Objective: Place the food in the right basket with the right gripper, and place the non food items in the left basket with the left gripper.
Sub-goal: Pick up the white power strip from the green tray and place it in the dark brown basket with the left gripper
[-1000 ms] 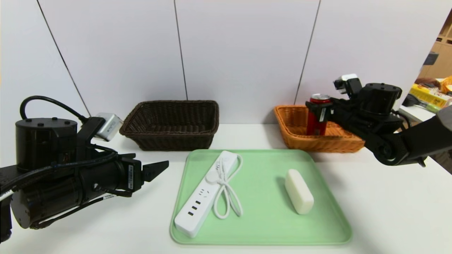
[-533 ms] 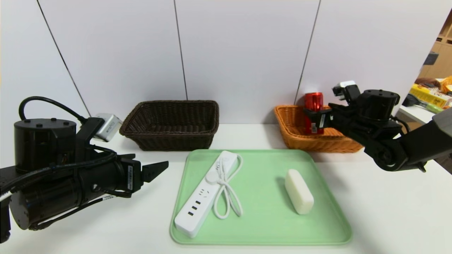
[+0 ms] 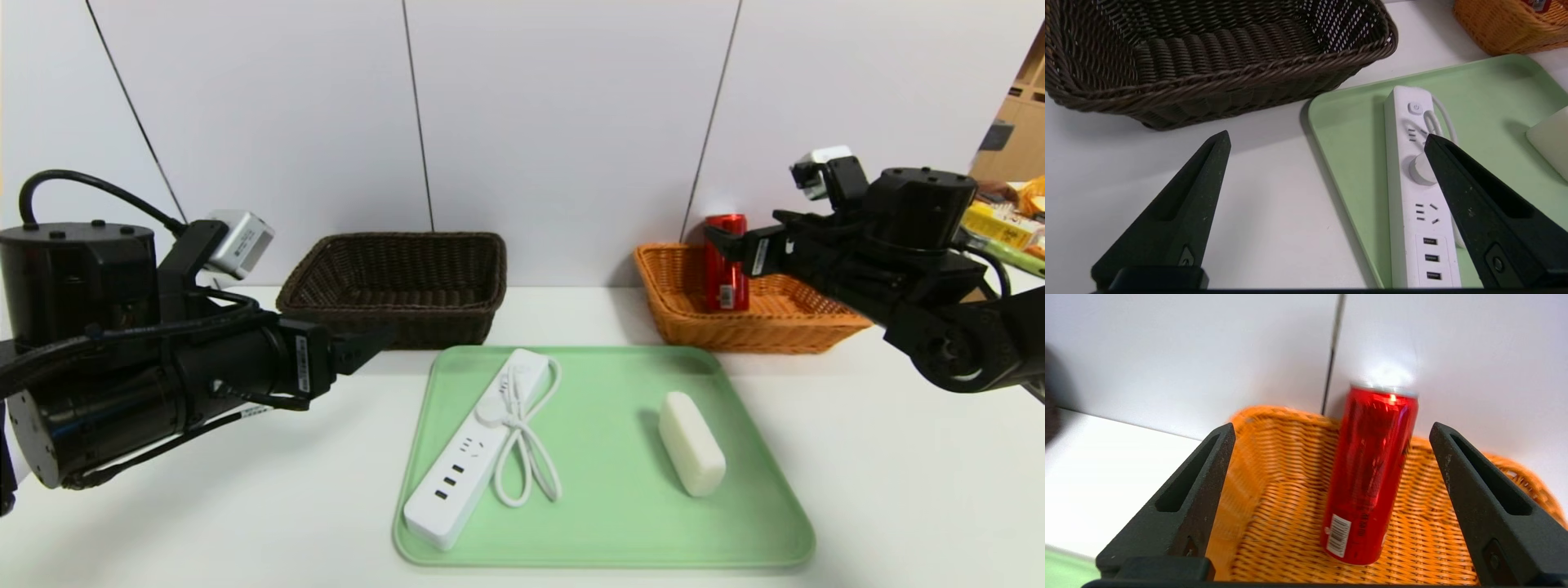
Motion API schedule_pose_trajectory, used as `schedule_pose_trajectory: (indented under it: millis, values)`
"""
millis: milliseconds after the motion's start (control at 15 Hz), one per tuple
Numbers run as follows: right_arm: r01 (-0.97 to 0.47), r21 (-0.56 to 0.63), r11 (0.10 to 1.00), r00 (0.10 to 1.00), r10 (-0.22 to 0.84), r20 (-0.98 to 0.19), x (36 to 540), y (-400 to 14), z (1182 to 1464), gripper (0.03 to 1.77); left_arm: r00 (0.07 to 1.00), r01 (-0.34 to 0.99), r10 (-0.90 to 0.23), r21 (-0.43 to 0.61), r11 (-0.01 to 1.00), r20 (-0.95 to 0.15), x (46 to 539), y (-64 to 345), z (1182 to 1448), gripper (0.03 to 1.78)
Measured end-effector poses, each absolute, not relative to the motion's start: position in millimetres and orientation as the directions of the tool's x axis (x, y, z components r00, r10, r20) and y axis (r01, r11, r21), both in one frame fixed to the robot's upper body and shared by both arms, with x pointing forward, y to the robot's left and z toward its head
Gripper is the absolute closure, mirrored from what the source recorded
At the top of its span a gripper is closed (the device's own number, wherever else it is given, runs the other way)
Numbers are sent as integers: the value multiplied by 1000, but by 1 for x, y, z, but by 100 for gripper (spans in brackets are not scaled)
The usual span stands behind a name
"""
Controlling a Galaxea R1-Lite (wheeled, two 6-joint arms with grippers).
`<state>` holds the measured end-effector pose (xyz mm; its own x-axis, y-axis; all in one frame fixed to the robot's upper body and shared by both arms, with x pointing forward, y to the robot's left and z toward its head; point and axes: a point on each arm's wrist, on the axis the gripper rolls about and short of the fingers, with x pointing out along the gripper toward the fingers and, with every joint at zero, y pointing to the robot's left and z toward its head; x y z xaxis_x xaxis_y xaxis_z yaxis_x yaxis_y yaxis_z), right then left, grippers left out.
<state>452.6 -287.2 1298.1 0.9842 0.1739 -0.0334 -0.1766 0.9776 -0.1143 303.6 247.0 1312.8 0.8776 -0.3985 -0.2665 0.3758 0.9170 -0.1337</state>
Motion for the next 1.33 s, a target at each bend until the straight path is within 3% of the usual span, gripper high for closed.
schedule_pose_trajectory:
  millis: [333,600,1333]
  values:
    - [-189,-115,975,981,183,-60,400,-282,1351,12,855,402,-421,-125,907,-303,302,233,1321,12]
    - [-182,-127,975,980,169,-103,362,-286,1374,11,831,432,-445,-117,894,-332,299,221,1332,12]
    - [-196,-127,972,978,185,-96,316,-287,1372,11,701,559,-524,-84,825,-484,302,160,1350,12]
